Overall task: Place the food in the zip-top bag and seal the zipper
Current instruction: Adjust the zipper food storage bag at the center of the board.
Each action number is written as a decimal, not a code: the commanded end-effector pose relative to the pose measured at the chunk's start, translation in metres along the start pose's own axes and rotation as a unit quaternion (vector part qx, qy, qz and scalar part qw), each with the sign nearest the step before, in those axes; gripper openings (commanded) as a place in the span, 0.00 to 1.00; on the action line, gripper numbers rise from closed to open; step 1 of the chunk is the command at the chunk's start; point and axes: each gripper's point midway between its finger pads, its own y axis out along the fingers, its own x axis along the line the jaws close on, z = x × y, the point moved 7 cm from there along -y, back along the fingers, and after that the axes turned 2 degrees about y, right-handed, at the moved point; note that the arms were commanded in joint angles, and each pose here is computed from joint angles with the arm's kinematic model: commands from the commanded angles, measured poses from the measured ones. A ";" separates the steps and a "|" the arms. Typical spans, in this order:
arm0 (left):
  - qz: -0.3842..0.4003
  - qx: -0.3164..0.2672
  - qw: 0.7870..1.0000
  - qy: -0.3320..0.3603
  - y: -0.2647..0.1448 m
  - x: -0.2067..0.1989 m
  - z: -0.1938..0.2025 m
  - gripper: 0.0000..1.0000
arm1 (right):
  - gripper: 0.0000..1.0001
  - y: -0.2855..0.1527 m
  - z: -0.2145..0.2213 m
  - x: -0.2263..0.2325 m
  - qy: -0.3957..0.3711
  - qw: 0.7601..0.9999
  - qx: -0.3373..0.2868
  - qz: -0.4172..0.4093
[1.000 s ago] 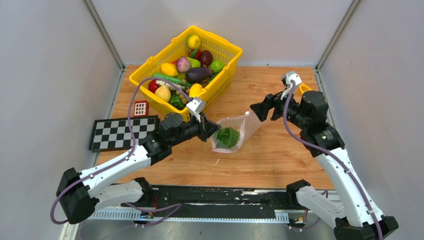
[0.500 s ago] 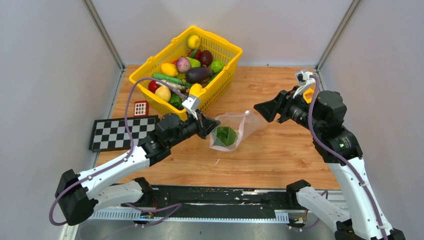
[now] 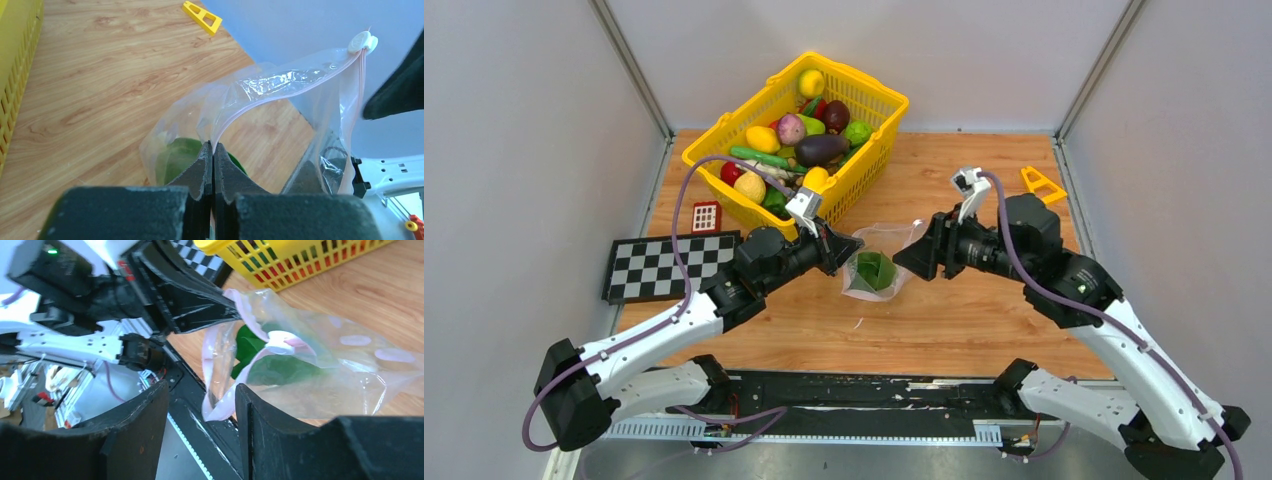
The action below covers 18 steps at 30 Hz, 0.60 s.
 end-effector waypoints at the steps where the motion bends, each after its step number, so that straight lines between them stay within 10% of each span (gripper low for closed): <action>1: 0.015 -0.037 0.999 -0.004 -0.001 -0.008 -0.017 0.00 | 0.49 0.017 0.002 -0.019 0.026 0.995 -0.030 0.089; 9: 0.015 -0.035 0.999 0.006 -0.005 -0.008 -0.019 0.00 | 0.33 0.034 -0.006 -0.021 0.023 0.995 -0.050 0.086; 12: 0.011 -0.027 0.999 0.012 -0.005 -0.007 -0.018 0.00 | 0.02 0.033 -0.012 -0.014 0.010 0.996 -0.069 0.058; 18: 0.004 -0.015 0.999 0.031 -0.008 -0.008 -0.023 0.00 | 0.00 0.010 -0.029 -0.028 -0.036 0.972 -0.071 0.221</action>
